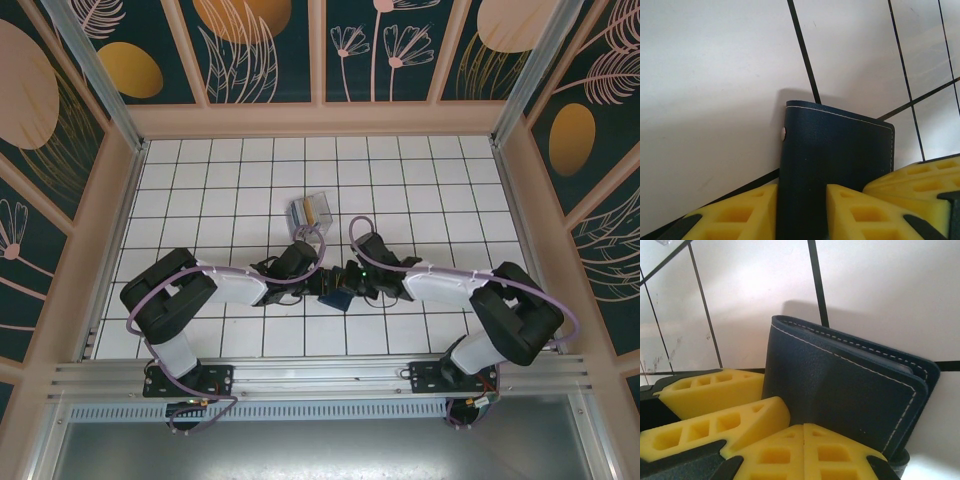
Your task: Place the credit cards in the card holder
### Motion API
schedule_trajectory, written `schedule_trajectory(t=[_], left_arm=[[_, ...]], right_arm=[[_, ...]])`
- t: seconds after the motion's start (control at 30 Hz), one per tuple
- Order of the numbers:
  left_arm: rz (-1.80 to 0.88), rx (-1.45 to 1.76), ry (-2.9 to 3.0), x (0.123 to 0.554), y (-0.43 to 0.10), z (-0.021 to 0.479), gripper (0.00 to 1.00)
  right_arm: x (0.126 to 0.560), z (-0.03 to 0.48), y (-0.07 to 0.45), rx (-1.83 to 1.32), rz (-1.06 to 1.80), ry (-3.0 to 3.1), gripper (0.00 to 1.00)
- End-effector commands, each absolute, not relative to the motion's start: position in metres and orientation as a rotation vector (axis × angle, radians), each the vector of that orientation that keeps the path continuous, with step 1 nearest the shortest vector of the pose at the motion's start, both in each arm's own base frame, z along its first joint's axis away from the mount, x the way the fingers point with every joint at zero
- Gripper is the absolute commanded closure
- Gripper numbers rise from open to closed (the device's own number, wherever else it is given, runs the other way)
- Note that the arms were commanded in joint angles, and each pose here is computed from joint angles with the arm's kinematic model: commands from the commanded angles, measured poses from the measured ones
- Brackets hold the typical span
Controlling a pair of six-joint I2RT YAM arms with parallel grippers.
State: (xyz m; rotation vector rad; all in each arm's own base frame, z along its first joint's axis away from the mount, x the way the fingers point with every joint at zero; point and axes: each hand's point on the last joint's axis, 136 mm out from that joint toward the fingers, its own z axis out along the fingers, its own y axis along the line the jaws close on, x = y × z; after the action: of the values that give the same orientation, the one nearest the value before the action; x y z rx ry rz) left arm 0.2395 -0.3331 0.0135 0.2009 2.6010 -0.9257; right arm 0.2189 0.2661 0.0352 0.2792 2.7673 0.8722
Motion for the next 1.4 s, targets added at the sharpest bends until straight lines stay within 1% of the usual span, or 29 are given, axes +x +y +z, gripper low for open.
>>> schedule_trajectory(t=[0.0,0.17,0.37,0.6,0.7,0.8,0.83,0.9,1.03,1.17,1.27,1.3,1.33,1.37], left_arm=[[-0.648,0.168,2.997,0.175,-0.28,-0.073,0.68],[-0.677,0.108,2.992,0.178,-0.275,-0.073,0.67],[-0.711,0.055,2.991,0.183,-0.272,-0.072,0.66],[-0.778,-0.002,2.985,0.19,-0.271,-0.069,0.66],[-0.802,-0.04,2.928,0.205,-0.265,-0.054,0.65],[-0.794,-0.082,2.85,0.224,-0.256,-0.034,0.63],[-0.789,-0.091,2.828,0.229,-0.253,-0.03,0.61],[-0.798,-0.095,2.752,0.242,-0.251,-0.007,0.58],[-0.758,-0.117,2.633,0.266,-0.232,0.031,0.57],[-0.641,-0.163,2.515,0.292,-0.197,0.072,0.52],[-0.542,-0.198,2.36,0.308,-0.172,0.119,0.44],[-0.504,-0.211,2.297,0.312,-0.163,0.137,0.33],[-0.467,-0.224,2.23,0.317,-0.154,0.155,0.15],[-0.445,-0.222,2.171,0.32,-0.149,0.171,0.01]], right_arm=[[0.187,0.0,0.256,0.263,0.737,2.866,1.0],[0.179,-0.014,0.243,0.227,0.706,2.793,1.0],[0.164,-0.021,0.235,0.091,0.768,2.679,1.0],[0.16,-0.042,0.23,-0.033,0.654,2.687,1.0],[0.172,-0.029,0.241,-0.083,0.638,2.648,1.0],[0.189,-0.003,0.256,-0.144,0.644,2.575,1.0],[0.195,0.008,0.262,-0.164,0.658,2.541,0.92],[0.206,0.031,0.27,-0.192,0.679,2.477,0.84],[0.23,0.082,0.274,-0.213,0.66,2.347,0.79],[0.253,0.133,0.264,-0.186,0.623,2.193,0.66],[0.268,0.176,0.243,-0.141,0.567,2.041,0.48],[0.273,0.188,0.232,-0.113,0.536,1.991,0.43],[0.277,0.202,0.22,-0.083,0.516,1.938,0.37],[0.279,0.212,0.21,-0.059,0.502,1.896,0.31]])
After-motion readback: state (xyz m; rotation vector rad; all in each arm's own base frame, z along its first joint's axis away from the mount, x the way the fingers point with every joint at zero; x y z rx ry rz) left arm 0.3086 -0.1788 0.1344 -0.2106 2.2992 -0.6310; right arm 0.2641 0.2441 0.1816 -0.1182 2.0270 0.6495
